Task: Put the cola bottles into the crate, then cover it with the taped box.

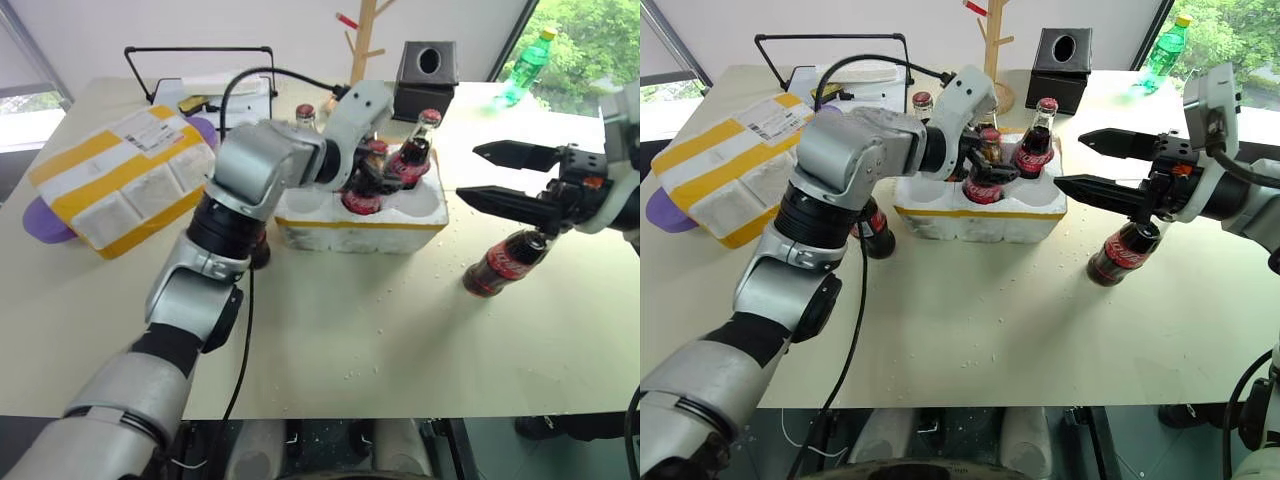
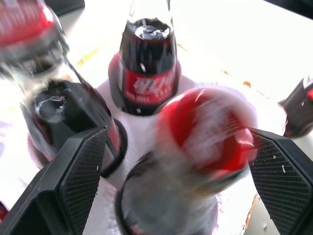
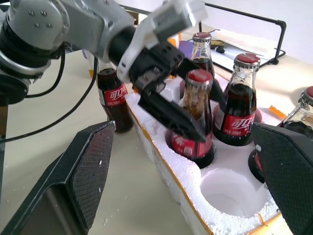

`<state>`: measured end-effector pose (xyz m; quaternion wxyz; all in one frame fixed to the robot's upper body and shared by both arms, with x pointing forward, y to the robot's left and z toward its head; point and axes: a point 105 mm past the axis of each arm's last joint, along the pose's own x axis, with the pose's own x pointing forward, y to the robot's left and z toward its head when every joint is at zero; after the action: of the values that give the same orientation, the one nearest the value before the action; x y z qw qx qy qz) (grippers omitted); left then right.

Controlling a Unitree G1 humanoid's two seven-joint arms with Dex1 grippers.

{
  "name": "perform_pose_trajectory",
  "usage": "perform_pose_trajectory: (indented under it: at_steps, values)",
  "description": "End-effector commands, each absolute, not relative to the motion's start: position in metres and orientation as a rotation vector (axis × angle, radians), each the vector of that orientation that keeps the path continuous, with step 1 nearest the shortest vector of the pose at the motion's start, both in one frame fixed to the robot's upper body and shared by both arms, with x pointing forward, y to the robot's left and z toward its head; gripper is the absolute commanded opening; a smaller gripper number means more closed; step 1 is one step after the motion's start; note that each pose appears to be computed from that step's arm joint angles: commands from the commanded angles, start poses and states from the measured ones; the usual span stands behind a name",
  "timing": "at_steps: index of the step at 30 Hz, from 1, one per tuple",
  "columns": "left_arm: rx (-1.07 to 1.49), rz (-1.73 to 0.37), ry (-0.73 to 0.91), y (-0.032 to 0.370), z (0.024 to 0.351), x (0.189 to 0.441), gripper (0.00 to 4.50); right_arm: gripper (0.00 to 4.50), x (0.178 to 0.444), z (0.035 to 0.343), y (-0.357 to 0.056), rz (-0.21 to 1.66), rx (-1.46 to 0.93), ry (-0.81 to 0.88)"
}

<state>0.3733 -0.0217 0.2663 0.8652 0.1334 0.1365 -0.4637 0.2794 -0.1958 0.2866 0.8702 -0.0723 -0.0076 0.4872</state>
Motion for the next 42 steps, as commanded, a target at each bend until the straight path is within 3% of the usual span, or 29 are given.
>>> perform_pose_trajectory:
  at_steps: [1, 8, 12, 16, 21, 25, 29, 36, 42]
  values:
    - [0.266, -1.017, 0.178, -0.023, 0.313, 0.364, 4.45, 4.50, 0.277, 0.298, -0.197, 1.011, -0.183, -0.067]
    - [0.202, -1.087, 0.152, -0.007, 0.376, 0.345, 4.45, 4.50, 0.280, 0.298, -0.199, 1.007, -0.177, -0.069]
    - [0.166, -1.094, 0.084, 0.025, 0.416, 0.336, 4.45, 4.50, 0.280, 0.298, -0.201, 1.004, -0.177, -0.067]
    - [0.221, -1.137, 0.014, 0.077, 0.424, 0.326, 4.45, 4.50, 0.280, 0.299, -0.204, 1.001, -0.181, -0.064]
    - [0.392, -1.174, -0.043, 0.154, 0.399, 0.314, 4.45, 4.50, 0.276, 0.299, -0.206, 1.024, -0.205, -0.047]
    - [0.408, -1.147, 0.084, 0.221, 0.362, 0.299, 4.45, 4.50, 0.270, 0.301, -0.202, 1.071, -0.232, -0.025]
    - [0.368, -1.097, 0.211, 0.257, 0.322, 0.291, 4.45, 4.50, 0.262, 0.300, -0.196, 1.144, -0.256, 0.008]
    - [0.305, -1.098, 0.288, 0.257, 0.254, 0.280, 4.45, 4.50, 0.251, 0.296, -0.180, 1.256, -0.269, 0.052]
    - [0.265, -1.083, 0.213, 0.236, 0.232, 0.291, 4.45, 4.50, 0.257, 0.297, -0.177, 1.253, -0.252, 0.051]
